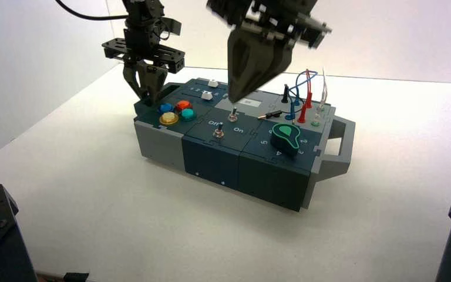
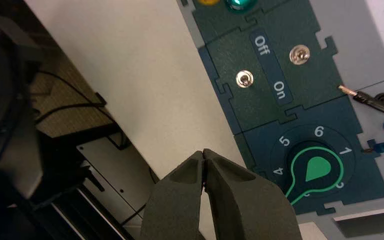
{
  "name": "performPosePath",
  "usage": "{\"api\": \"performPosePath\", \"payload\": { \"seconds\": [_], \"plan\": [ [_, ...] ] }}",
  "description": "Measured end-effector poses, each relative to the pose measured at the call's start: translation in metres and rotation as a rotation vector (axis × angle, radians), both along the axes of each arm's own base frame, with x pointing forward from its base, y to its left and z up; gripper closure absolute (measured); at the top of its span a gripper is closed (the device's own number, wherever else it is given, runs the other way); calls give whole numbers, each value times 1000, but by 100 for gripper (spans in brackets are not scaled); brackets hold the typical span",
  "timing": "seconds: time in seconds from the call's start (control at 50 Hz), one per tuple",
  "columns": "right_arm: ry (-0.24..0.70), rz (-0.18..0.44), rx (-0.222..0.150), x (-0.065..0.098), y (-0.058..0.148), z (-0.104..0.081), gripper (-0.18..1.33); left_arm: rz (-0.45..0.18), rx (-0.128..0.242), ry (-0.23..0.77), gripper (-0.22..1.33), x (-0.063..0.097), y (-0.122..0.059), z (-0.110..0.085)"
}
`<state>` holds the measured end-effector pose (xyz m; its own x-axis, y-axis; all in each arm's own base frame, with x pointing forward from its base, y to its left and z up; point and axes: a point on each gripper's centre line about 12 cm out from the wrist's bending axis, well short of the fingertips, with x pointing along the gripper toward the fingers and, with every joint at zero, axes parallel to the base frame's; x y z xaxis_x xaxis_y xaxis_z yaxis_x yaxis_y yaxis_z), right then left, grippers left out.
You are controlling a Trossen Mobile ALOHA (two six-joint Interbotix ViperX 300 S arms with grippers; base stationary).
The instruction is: Flip the bottom switch off with the right gripper.
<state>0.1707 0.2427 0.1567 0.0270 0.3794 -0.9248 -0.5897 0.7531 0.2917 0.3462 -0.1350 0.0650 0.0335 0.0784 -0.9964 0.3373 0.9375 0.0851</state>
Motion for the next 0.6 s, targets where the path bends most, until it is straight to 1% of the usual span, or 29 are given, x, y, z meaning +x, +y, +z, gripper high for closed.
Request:
{"api": "performPosePath", "payload": {
  "seconds": [0.12,0.42,0.6],
  "plan": [
    [20,-4,-25,2,2,-11,129,0,-1,-1,63,0,0,0],
    [26,-5,-55,12,11,-28,129,-5,-1,-2,63,0,0,0],
    [32,-39,-70,24,8,-39,129,-8,-2,0,63,0,0,-1]
  ]
}}
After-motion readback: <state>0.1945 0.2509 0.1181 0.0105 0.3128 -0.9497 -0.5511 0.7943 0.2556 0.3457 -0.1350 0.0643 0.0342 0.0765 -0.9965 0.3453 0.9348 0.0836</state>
